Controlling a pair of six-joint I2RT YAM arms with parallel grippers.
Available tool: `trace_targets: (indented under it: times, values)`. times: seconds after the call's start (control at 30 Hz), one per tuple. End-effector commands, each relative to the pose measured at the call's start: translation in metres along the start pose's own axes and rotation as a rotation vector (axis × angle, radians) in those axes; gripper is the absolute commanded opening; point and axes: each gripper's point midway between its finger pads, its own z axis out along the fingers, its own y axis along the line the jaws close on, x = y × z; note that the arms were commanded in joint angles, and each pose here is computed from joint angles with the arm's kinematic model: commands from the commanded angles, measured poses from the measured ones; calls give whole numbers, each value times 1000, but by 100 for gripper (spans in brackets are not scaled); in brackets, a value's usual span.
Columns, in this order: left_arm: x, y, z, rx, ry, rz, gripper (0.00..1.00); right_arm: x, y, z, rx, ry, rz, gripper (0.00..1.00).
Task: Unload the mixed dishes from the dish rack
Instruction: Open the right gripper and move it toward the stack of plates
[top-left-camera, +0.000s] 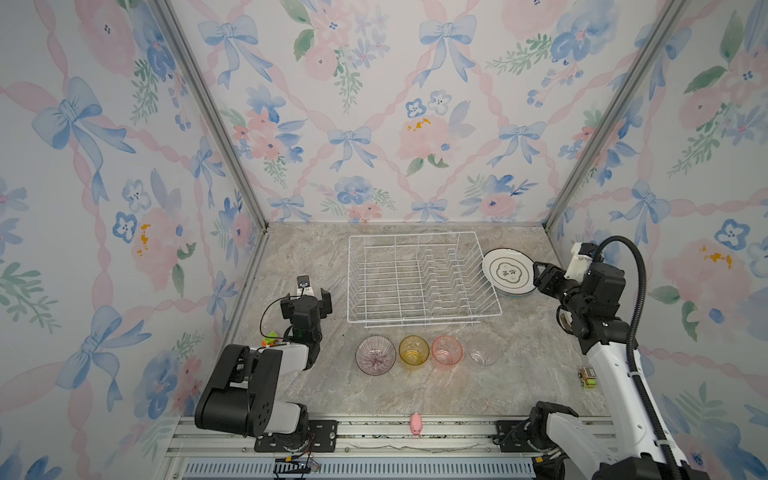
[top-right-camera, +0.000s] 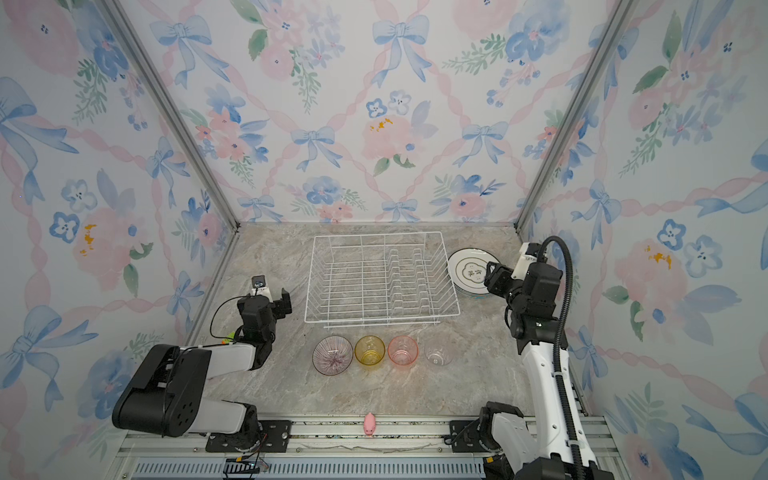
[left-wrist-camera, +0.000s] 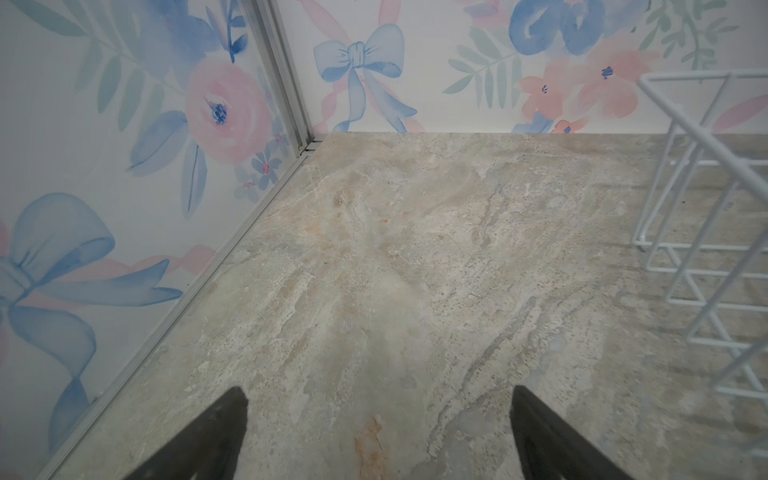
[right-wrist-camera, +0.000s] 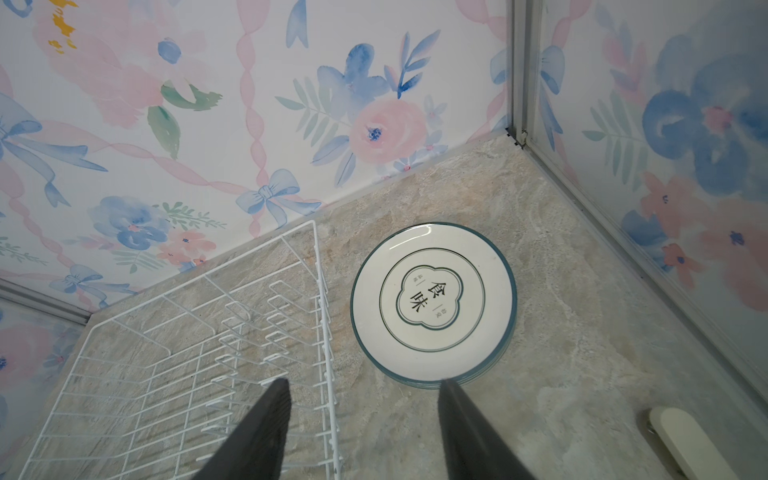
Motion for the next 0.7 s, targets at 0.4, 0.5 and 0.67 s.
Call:
trace_targets:
  times: [0.4,0.5,0.67]
  values:
    - [-25,-3,-9,35,-185,-13,98,19,-33,13,99,-66,6,60]
    - [-19,-5,-10,92,-208,-19,98,28,-39,18,112,-64,-5,61]
    - [-19,-10,-11,88,-211,4,98,38,-49,25,135,-103,-24,62]
